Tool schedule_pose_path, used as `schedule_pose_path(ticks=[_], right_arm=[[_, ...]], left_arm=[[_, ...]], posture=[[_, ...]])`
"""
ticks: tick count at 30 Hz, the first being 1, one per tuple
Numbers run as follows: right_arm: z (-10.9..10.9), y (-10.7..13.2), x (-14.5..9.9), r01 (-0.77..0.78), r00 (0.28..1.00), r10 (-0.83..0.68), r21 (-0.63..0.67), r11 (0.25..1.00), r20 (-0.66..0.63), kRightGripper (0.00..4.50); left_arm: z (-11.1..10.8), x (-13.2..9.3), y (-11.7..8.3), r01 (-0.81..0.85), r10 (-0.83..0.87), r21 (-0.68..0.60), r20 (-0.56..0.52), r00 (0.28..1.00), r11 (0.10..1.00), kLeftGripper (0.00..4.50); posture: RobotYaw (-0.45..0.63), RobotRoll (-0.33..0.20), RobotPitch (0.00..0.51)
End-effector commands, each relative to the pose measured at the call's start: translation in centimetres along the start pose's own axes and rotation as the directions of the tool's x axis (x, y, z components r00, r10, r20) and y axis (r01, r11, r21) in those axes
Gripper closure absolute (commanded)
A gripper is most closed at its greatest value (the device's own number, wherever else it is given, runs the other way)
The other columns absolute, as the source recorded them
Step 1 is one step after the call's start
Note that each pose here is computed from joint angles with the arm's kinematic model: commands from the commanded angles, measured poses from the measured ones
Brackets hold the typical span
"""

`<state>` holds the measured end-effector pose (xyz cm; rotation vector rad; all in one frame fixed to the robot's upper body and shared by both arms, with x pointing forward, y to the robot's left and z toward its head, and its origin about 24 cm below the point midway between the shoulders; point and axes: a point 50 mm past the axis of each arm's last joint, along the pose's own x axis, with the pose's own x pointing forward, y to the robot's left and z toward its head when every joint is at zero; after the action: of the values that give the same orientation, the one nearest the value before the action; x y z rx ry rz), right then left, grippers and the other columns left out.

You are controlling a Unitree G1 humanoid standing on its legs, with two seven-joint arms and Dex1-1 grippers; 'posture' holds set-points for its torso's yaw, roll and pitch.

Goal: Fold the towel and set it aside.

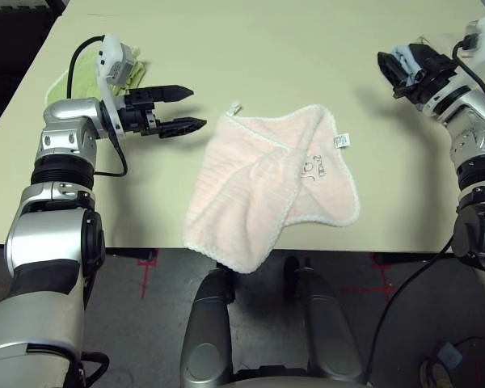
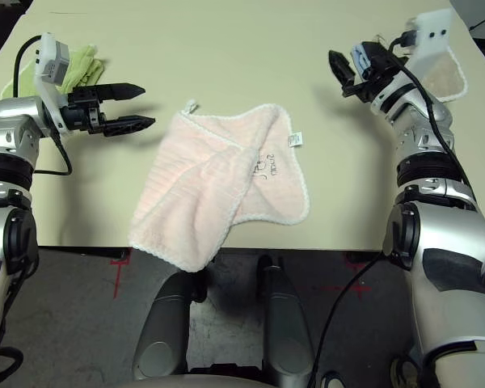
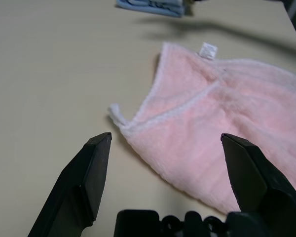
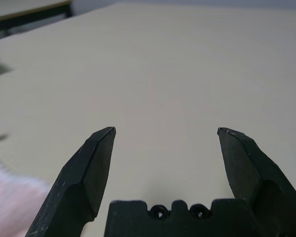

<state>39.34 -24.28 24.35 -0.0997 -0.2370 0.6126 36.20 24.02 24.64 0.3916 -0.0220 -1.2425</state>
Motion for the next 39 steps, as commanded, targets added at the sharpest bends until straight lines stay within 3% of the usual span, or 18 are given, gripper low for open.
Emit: schedule_pose_path(ticks=[1, 5, 10, 15, 24, 27, 29, 37, 39], right_arm=[[0.4, 1.3, 1.3, -0.175, 0.973, 0.166, -0.041, 0.984, -0.162, 0.02], [0.7, 2.6, 2.3, -0.321, 0.907, 0.313, 0.018, 0.947, -0.282, 0.02], [1.1, 3.0, 2.7, -0.395, 0.832, 0.354, -0.007, 0.919, -0.426, 0.02], [0.7, 2.9, 2.8, -0.409, 0.791, 0.322, -0.058, 0.911, -0.519, 0.02], [-1.8, 3.5, 3.4, -0.351, 0.769, 0.24, -0.077, 0.933, -0.593, 0.02], [-2.2, 4.1, 4.0, -0.349, 0.775, 0.243, -0.075, 0.934, -0.584, 0.61], [-2.2, 4.3, 4.1, -0.359, 0.769, 0.256, -0.065, 0.931, -0.585, 1.24], [-1.8, 4.2, 3.8, -0.385, 0.751, 0.293, -0.031, 0.923, -0.592, 4.37], [-1.1, 3.9, 3.7, -0.373, 0.771, 0.3, -0.016, 0.928, -0.561, 4.47]], left_arm=[[-0.4, -0.4, -0.3, 0.039, -0.036, 0.041, -0.068, 0.997, 0.998, 0.0], [-0.2, 0.0, -0.5, 0.048, -0.045, 0.082, -0.044, 0.998, 0.995, 0.0], [0.4, 0.2, -0.5, 0.051, -0.05, 0.098, -0.011, 0.999, 0.994, 0.0], [1.2, 0.6, -0.4, 0.051, -0.056, 0.08, 0.064, 0.996, 0.996, 0.0], [1.6, 0.6, -0.9, 0.063, -0.069, 0.084, 0.068, 0.995, 0.994, 0.0], [1.6, 0.8, -0.9, 0.065, -0.071, 0.084, 0.069, 0.995, 0.994, 0.0], [1.6, 0.9, -0.9, 0.068, -0.074, 0.082, 0.071, 0.995, 0.994, 0.0], [1.5, 1.2, -0.9, 0.078, -0.083, 0.079, 0.068, 0.994, 0.994, 0.0], [1.5, 1.2, -0.9, 0.078, -0.083, 0.079, 0.068, 0.994, 0.994, 0.0]], posture=[[0.02, 0.0, 0.302], [0.03, 0.0, 0.306], [0.04, 0.0, 0.313], [0.06, 0.0, 0.326], [0.08, 0.0, 0.332], [0.08, 0.0, 0.339], [0.08, 0.0, 0.341], [0.06, 0.0, 0.333], [0.06, 0.0, 0.333]])
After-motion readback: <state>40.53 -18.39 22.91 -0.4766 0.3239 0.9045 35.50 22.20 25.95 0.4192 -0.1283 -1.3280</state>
